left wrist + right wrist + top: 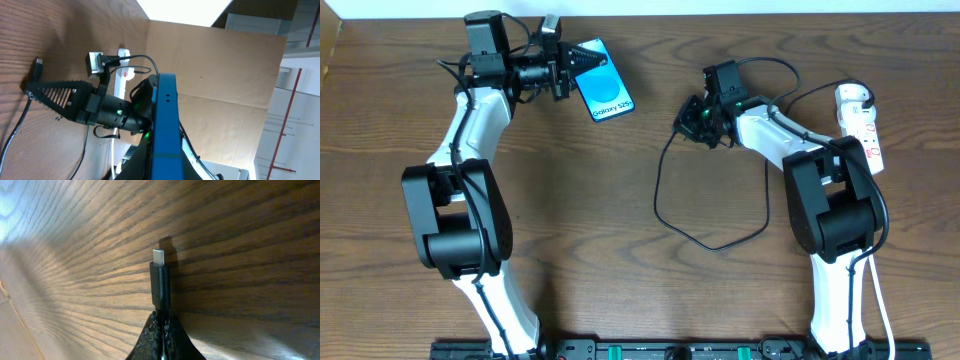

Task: Plug charger to phone and switch on socket
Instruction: 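Carry the USB-C plug left toward the phone's bottom port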

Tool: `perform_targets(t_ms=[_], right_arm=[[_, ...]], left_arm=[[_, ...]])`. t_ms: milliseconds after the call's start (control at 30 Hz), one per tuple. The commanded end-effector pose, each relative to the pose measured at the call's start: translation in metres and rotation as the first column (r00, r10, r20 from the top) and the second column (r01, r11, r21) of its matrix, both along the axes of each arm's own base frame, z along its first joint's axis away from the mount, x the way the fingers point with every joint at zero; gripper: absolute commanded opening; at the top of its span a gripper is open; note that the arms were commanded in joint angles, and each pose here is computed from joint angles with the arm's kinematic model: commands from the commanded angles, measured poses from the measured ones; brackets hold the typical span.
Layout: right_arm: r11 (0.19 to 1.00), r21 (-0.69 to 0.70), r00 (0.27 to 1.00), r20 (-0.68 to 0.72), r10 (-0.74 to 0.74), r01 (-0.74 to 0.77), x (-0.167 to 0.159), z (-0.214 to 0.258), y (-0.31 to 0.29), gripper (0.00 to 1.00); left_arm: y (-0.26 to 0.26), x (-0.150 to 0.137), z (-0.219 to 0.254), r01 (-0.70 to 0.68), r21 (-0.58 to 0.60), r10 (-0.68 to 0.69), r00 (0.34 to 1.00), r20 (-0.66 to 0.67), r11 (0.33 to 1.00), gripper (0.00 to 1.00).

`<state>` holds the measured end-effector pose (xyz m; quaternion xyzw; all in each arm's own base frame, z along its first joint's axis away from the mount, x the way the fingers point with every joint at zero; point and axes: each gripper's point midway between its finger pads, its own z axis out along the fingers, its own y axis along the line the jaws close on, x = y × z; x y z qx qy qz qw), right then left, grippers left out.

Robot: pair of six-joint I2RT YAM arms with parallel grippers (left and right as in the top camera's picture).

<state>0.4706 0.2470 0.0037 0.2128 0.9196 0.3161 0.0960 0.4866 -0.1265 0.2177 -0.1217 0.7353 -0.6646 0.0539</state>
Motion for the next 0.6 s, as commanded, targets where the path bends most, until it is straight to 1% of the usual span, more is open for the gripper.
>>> perform_targets(t_ms=[0, 67, 133, 200, 333, 433, 567], right_arm=[[0.99, -0.065, 0.992, 0.009, 0.128, -0.127, -0.012, -0.029, -0.001, 0.01], [0.984, -0.067, 0.986, 0.02, 0.164, -0.163, -0.012, -0.029, -0.004, 0.01], [0.971, -0.014, 0.97, 0.055, 0.239, -0.238, -0.014, -0.02, 0.0, 0.01], [0.925, 0.079, 0.922, 0.149, 0.359, -0.373, -0.018, 0.0, 0.012, 0.01], [0.846, 0.164, 0.846, 0.282, 0.452, -0.507, -0.024, 0.037, 0.014, 0.01], [0.801, 0.189, 0.802, 0.345, 0.487, -0.568, -0.032, 0.067, 0.01, 0.01], [0.739, 0.148, 0.718, 0.421, 0.555, -0.658, -0.053, 0.106, 0.007, 0.01]], left_arm=[[-0.002, -0.003, 0.014, 0.014, -0.01, -0.014, 1.0, 0.02, 1.0, 0.08], [-0.002, -0.003, 0.014, 0.014, -0.01, -0.014, 1.0, 0.02, 1.0, 0.08], [-0.002, -0.003, 0.014, 0.014, -0.01, -0.014, 1.0, 0.02, 1.0, 0.07], [-0.002, -0.003, 0.014, 0.014, -0.01, -0.014, 1.0, 0.02, 1.0, 0.07], [-0.002, -0.003, 0.014, 0.015, -0.01, -0.015, 1.0, 0.02, 1.0, 0.07], [-0.002, -0.003, 0.014, 0.015, -0.01, -0.015, 1.0, 0.02, 1.0, 0.07], [-0.002, -0.003, 0.014, 0.015, -0.011, -0.015, 1.0, 0.017, 1.0, 0.07]])
